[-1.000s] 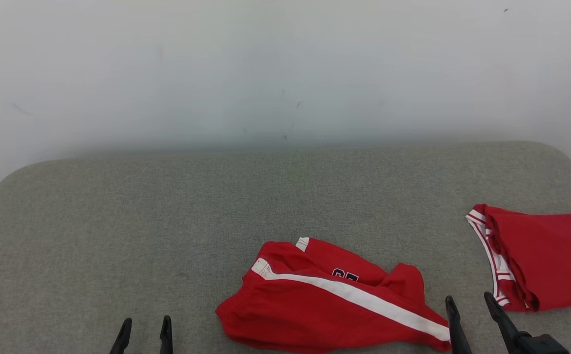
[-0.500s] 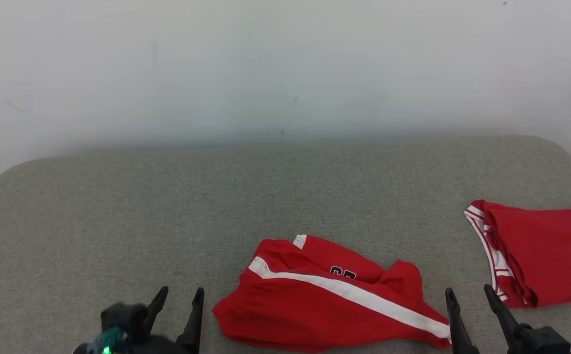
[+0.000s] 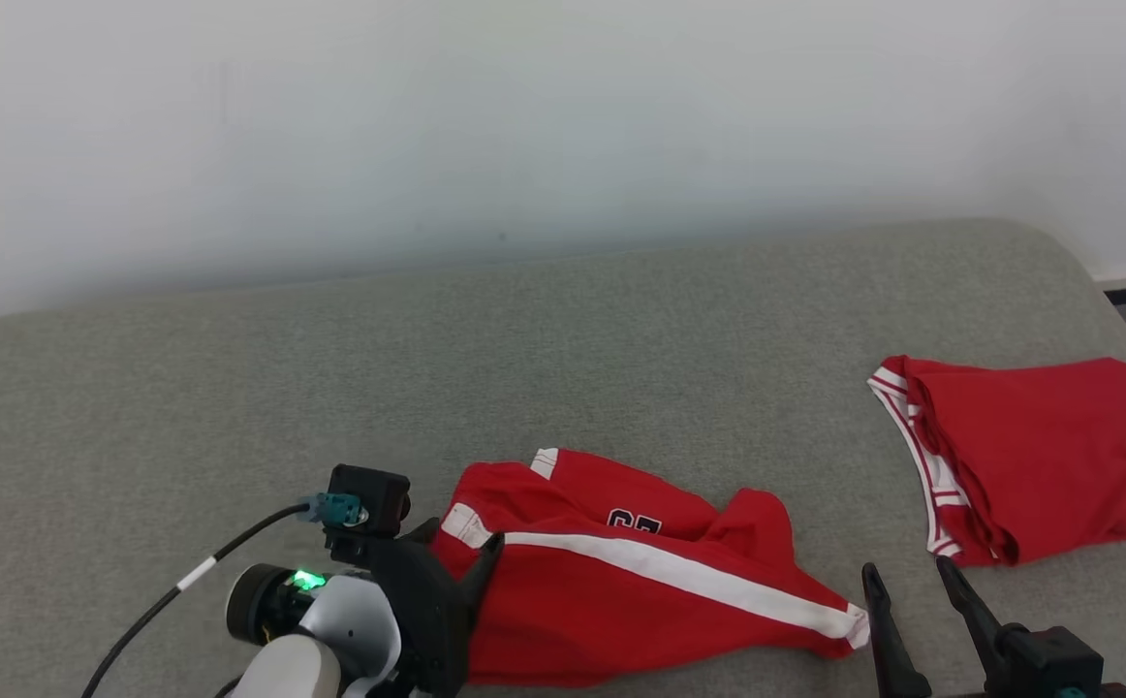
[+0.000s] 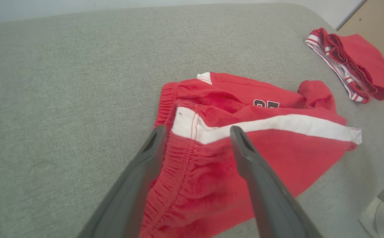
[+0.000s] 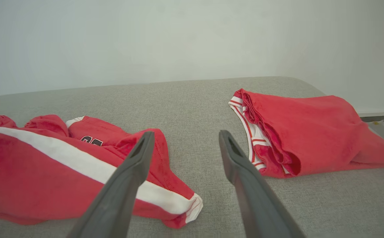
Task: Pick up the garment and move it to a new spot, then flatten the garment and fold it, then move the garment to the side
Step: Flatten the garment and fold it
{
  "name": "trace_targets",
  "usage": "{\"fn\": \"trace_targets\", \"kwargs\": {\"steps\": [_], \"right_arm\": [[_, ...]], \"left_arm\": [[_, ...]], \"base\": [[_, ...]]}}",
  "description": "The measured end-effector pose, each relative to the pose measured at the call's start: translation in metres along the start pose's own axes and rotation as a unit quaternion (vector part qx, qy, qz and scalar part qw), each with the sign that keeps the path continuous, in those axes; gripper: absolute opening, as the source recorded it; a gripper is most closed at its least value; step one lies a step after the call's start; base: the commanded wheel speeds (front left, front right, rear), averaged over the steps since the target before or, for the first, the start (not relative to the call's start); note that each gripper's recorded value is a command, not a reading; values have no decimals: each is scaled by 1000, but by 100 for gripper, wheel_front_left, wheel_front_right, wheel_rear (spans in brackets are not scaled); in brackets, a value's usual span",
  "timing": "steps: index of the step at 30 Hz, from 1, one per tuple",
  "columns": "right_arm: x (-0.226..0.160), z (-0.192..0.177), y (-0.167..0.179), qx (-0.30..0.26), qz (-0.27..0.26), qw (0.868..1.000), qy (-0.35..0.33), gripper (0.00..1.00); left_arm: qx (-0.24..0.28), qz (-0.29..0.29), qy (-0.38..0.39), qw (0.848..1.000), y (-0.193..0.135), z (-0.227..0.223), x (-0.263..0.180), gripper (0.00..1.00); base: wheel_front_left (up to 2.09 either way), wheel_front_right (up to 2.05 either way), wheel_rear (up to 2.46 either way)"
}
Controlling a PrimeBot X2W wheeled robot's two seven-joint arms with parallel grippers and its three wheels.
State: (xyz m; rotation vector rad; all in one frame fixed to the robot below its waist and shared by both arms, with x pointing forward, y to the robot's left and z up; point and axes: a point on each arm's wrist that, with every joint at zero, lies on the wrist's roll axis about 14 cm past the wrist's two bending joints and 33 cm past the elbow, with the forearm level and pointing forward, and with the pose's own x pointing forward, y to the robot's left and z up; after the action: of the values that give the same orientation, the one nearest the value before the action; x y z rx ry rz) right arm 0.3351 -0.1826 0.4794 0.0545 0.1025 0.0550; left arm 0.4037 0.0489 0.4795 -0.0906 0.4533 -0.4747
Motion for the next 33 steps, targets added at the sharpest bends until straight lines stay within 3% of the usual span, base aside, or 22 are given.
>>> {"fn": "trace_targets", "kwargs": {"steps": [17, 18, 19, 20, 27, 33], "right_arm": [[0, -5, -10, 7, -17, 1000, 6, 100], [0, -5, -9, 7, -17, 1000, 5, 100], [0, -5, -10, 7, -17, 1000, 5, 100], [0, -5, -10, 8, -17, 1000, 5, 100], [2, -5, -7, 14, -14, 1000, 10, 100], [0, -42, -15, 44, -25, 990, 130, 100]], "left_arm": [[-5, 5, 107, 994, 8, -20, 23, 98], [-6, 0, 117, 993, 5, -23, 23, 60], [-8, -6, 117, 993, 2, -22, 23, 40], [-10, -10, 108, 994, 1, -18, 23, 0], [-17, -10, 70, 997, 3, -3, 24, 0], [-43, -7, 40, 998, 16, 3, 20, 0]], "base": [[0, 0, 0], [0, 0, 0], [0, 0, 0], [0, 0, 0], [0, 0, 0], [0, 0, 0]]}}
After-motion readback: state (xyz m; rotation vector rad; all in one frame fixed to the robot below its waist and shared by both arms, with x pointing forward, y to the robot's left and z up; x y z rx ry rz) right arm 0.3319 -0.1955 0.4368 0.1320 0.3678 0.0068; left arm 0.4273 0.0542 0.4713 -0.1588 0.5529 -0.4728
